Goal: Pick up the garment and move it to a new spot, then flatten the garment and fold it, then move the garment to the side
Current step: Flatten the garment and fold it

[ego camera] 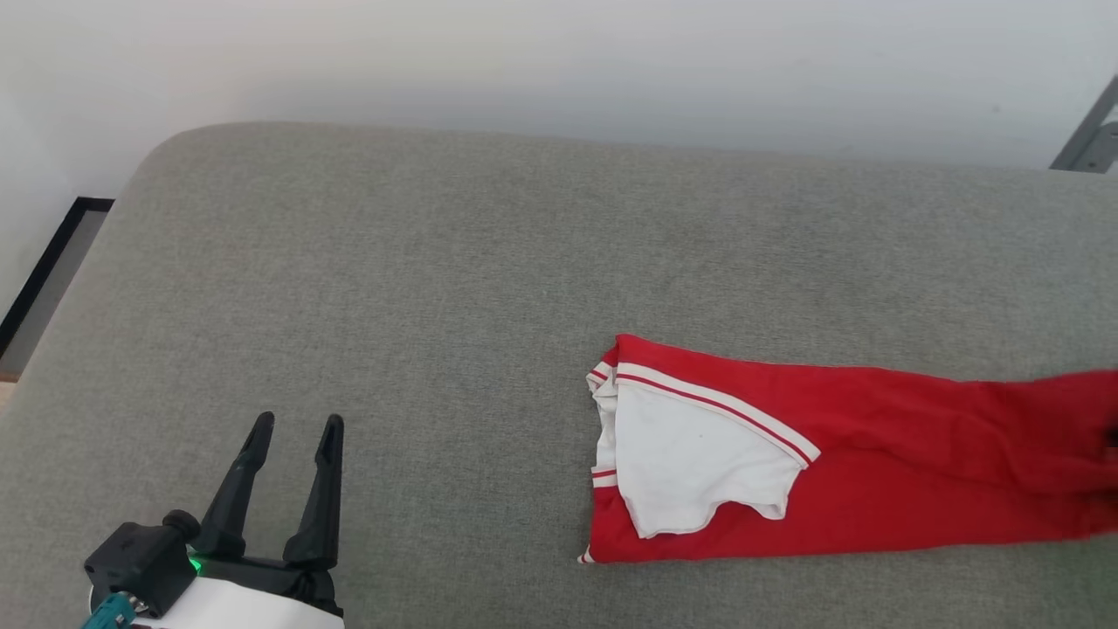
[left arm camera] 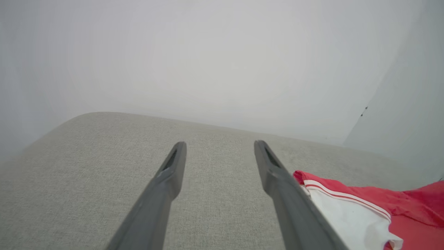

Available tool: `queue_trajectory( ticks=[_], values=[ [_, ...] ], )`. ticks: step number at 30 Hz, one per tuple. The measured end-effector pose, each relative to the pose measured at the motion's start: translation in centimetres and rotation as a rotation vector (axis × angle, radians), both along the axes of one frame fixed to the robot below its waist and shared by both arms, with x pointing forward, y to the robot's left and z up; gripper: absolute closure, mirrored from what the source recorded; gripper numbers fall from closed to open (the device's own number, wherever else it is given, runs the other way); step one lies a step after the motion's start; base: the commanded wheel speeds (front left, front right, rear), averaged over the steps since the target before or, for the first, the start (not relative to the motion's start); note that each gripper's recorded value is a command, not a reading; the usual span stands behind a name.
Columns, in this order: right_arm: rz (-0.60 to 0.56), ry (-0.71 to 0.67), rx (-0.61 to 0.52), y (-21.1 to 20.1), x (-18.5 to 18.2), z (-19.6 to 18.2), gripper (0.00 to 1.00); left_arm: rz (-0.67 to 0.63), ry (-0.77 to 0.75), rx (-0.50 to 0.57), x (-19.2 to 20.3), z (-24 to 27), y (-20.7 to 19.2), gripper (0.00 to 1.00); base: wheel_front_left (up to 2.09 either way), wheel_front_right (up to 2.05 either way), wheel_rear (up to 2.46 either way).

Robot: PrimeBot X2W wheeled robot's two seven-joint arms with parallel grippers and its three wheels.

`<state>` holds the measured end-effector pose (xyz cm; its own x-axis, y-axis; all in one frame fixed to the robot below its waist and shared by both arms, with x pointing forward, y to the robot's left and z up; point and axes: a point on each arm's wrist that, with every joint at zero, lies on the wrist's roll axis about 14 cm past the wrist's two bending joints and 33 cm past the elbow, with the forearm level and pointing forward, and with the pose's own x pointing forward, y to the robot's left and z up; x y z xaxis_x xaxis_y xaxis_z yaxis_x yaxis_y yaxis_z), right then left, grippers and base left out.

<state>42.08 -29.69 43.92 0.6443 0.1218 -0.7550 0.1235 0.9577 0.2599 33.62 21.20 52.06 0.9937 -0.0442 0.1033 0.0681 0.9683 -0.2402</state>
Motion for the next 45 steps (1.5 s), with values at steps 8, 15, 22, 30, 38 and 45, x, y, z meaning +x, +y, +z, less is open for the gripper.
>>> queue_trajectory(
  ticks=[8, 15, 22, 30, 38, 45],
  values=[
    [0.231, -0.074, 0.085, 8.4, -0.3, 2.0, 1.0, -0.008, -0.011, -0.006, -0.1, 0.2, -0.3, 0.0, 0.0, 0.0, 0.0],
    [0.483, -0.11, 0.156, 18.6, -1.2, 2.9, 1.0, 0.021, -0.009, -0.011, -1.2, 0.1, 0.5, 0.0, 0.0, 0.0, 0.0],
    [0.652, -0.078, 0.217, 26.4, -1.8, 2.1, 1.0, 0.051, -0.013, -0.02, -2.1, 0.2, 1.2, 0.0, 0.0, 0.0, 0.0],
    [0.759, -0.032, 0.208, 31.0, -2.1, 0.2, 0.0, 0.097, -0.012, -0.029, -3.0, 0.2, 2.4, 0.0, 0.0, 0.0, 0.0],
    [0.756, -0.07, 0.233, 30.7, -1.5, 1.7, 0.0, 0.115, -0.024, -0.046, -3.0, 0.5, 3.0, 0.0, 0.0, 0.0, 0.0],
    [0.676, -0.243, 0.257, 27.4, 0.0, 6.4, 0.0, 0.093, -0.036, -0.045, -2.2, 0.8, 2.8, 0.0, 0.0, 0.0, 0.0]
  ],
)
